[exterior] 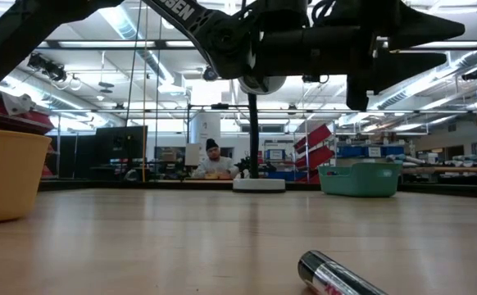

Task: Sort batteries
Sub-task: Put the right silver battery into the green bin

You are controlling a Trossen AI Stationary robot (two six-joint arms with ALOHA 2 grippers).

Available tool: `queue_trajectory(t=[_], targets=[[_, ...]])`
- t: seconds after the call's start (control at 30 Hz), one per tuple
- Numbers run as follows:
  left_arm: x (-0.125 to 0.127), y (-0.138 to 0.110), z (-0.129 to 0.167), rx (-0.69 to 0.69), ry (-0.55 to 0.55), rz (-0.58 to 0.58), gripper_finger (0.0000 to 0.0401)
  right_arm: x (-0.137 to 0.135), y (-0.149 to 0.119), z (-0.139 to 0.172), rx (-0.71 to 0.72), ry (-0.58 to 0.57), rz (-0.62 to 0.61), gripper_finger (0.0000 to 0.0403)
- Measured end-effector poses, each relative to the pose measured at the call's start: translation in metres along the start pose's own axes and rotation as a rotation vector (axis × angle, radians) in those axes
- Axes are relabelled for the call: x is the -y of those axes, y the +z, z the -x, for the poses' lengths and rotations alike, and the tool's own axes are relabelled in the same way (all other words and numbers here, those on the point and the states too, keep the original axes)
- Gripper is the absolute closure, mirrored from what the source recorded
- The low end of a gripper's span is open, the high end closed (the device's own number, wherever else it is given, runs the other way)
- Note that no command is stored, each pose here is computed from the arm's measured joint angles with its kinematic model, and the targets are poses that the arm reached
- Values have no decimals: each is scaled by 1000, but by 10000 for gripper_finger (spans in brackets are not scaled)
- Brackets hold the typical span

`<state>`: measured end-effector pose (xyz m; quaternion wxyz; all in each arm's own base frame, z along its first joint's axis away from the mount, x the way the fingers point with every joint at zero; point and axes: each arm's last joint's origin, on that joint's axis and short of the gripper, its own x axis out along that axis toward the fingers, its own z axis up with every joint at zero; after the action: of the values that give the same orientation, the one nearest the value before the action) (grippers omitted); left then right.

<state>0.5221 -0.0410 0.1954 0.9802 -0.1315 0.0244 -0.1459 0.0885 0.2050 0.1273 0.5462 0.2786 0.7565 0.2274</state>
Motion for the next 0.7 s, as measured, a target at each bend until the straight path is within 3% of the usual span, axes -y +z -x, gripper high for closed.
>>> queue_trajectory(t=[0.23,0.43,0.57,0.7], targets=[[0,0,0,0,0,-3,186,16,-6,0,-12,-174,2,383],[0,-1,0,-13,3,0,186,18,-6,1,-2,-203,5,401],[-1,-2,0,-25,7,2,186,23,-3,4,8,-231,-32,403],[-1,-4,0,-39,12,6,186,23,1,16,4,-345,-118,403]])
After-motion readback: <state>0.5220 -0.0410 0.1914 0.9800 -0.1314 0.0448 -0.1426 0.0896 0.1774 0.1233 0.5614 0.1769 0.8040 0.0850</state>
